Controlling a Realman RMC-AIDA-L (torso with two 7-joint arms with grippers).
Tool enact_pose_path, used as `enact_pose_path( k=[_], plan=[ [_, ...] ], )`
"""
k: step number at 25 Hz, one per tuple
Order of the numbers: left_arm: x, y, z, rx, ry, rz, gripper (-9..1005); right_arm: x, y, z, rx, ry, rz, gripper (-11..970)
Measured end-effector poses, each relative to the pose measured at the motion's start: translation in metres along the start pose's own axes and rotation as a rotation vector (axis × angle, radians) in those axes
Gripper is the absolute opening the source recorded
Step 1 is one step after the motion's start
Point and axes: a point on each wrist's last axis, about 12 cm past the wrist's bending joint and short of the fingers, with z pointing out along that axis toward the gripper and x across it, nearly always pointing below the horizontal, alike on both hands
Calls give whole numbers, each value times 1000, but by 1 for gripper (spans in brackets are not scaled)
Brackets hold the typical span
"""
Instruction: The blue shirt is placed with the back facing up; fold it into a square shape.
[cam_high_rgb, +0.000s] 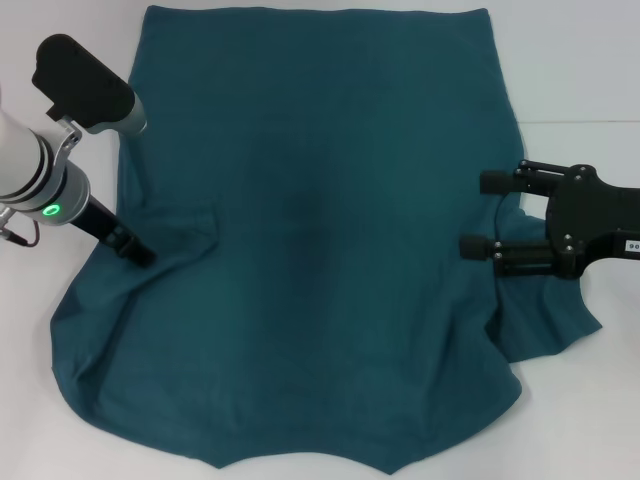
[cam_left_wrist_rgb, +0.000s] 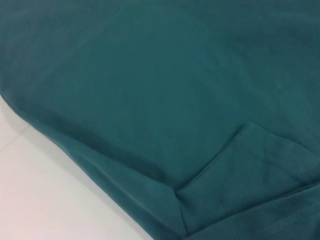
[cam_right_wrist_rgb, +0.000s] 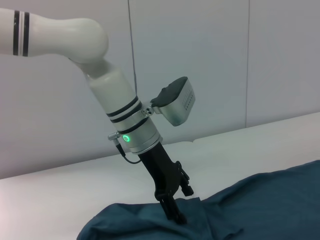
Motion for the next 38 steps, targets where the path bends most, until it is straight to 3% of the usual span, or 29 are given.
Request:
enact_pose_path(
  k=[7,18,21,27,32,38],
  plan=[
    [0,-7,4,23,15,11,838,0,0,0,1,1,0,912],
    [-9,-9,-5,-6,-57,19,413,3,1,-3,8,1,10,912],
    [-6,-11,-4,1,-53,25,167,3,2,-4,5,0,15,912],
    [-2,-16,-2,17,-41,26,102,4,2,-4,2,0,15,911],
    [1,-5,-10,-18,-77,-40,48,3,3,-3,-5,2,13,911],
    [7,-3,-7,-8,-62,-62,109,3,3,-4,-3,0,12,912]
  ],
)
